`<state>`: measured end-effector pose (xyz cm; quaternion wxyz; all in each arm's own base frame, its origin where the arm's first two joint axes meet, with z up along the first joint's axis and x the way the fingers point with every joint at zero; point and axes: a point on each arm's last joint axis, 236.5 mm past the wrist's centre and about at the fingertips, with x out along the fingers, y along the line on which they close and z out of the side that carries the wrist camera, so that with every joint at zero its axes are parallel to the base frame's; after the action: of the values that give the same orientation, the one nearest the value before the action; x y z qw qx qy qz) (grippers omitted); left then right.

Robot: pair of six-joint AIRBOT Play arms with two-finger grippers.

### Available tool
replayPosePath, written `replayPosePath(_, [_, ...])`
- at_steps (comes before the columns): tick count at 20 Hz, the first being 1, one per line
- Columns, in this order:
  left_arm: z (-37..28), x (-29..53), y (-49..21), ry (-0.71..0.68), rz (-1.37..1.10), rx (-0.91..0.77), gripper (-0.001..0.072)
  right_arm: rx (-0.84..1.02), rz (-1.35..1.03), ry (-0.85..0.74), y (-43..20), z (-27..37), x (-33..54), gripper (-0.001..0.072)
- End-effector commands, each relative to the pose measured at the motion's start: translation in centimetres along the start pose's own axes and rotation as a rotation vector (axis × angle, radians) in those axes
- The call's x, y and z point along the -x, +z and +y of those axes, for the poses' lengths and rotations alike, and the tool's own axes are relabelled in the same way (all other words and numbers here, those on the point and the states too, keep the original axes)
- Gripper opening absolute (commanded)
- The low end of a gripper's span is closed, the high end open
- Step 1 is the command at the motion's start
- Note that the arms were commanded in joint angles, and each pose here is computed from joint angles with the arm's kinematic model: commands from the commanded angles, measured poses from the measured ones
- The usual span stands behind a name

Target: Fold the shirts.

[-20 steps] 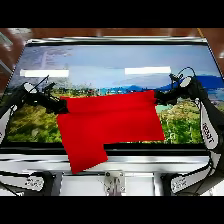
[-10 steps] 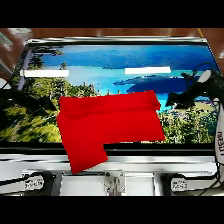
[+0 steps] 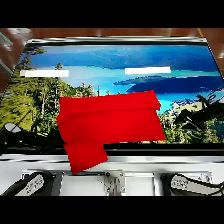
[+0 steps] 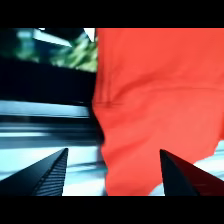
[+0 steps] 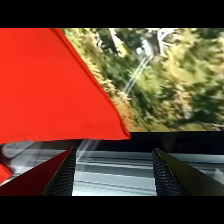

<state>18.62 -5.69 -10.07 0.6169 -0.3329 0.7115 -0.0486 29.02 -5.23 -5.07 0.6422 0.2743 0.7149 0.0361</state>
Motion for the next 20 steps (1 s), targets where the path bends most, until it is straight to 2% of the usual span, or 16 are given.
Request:
replayPosePath(1, [0.7, -2.7, -0.6, -0.044, -0.055, 0.072, 0.069, -0.03, -0.037, 0.067, 0.3, 0.6, -1.0, 0.0594])
replayPosePath(6, [-1.4, -3.6, 0.1, -0.1, -0.097, 0.045, 0.0687, -0.036, -0.062, 0.066, 0.9, 0.6, -1.0, 0.0594])
replayPosePath(7, [-1.9, -3.8, 0.5, -0.109, -0.118, 0.04, 0.0664, -0.044, -0.064, 0.066, 1.0, 0.6, -0.9, 0.0594])
replayPosePath(10, [-3.4, -4.2, 0.7, -0.136, -0.133, 0.023, 0.0197, -0.055, -0.062, 0.061, 0.9, 0.5, -1.0, 0.0594])
replayPosePath(12, [-3.7, -4.2, 0.0, -0.143, -0.105, -0.011, 0.005, -0.068, -0.026, 0.06, -0.2, 0.1, -2.0, 0.0595])
replayPosePath(13, [-3.9, -4.1, -0.4, -0.149, -0.09, -0.042, 0.005, -0.063, 0.003, 0.066, -1.1, 0.0, -2.9, 0.0666])
replayPosePath(14, [-4.2, -3.9, -0.6, -0.157, -0.079, -0.074, 0.0049, -0.05, 0.03, 0.074, -2.1, -0.2, -3.8, 0.0684])
replayPosePath(20, [-6.5, -1.7, -1.0, -0.2, -0.065, -0.184, 0.005, -0.091, 0.037, 0.099, -3.6, -0.7, -7.3, 0.0681])
